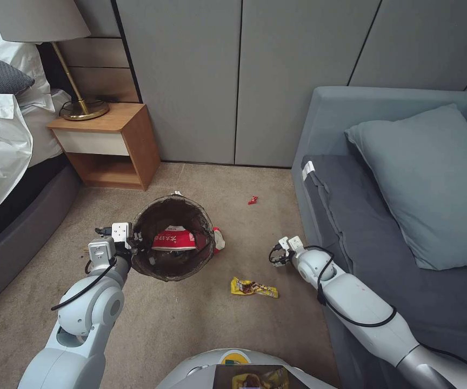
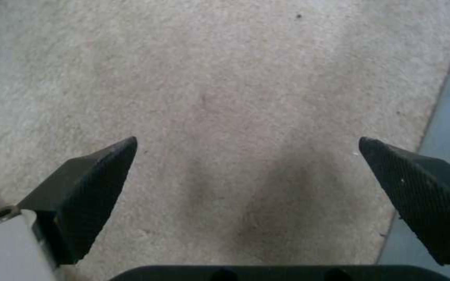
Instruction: Pick up the trash bin, then pick up the garbage from the floor and place it into the trash bin.
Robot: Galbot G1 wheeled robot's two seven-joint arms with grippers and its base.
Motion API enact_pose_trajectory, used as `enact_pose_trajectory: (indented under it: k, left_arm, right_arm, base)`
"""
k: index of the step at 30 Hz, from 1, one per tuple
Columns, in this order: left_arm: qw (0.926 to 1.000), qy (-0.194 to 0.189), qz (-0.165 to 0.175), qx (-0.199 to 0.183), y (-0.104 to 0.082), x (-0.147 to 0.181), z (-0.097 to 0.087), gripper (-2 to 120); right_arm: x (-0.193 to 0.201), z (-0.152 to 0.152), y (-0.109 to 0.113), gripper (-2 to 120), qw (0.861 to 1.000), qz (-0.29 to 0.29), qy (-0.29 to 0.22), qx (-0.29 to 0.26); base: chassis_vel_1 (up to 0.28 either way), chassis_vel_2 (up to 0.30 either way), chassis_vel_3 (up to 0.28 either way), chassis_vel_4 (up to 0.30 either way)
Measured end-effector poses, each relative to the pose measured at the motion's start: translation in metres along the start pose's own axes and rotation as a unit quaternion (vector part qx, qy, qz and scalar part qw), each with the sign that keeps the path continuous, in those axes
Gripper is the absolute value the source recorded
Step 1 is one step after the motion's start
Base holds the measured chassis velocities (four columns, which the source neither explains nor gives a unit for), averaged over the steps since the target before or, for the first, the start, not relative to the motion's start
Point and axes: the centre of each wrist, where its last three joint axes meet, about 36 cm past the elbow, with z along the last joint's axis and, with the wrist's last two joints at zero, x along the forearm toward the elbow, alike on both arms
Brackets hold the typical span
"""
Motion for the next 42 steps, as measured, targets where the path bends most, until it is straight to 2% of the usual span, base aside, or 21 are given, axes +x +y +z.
enact_pose_trajectory:
  k: [23,34,42]
  left_arm:
    - [1.0000,0.005,-0.001,0.001,0.002,-0.006,0.003,0]
    - [1.0000,0.007,-0.003,0.001,0.003,-0.008,0.004,0]
    - [0.9999,0.009,-0.004,0.001,0.004,-0.011,0.005,0]
  right_arm:
    - [-0.007,-0.001,0.024,100,0.999,-0.017,0.005,0.042]
    - [-0.018,0.007,0.058,100,0.997,-0.039,0.013,0.064]
    - [-0.022,0.012,0.071,100,0.996,-0.047,0.018,0.071]
  base:
    - [0.000,0.000,0.000,0.000]
    - [0.000,0.000,0.000,0.000]
    - [0.000,0.000,0.000,0.000]
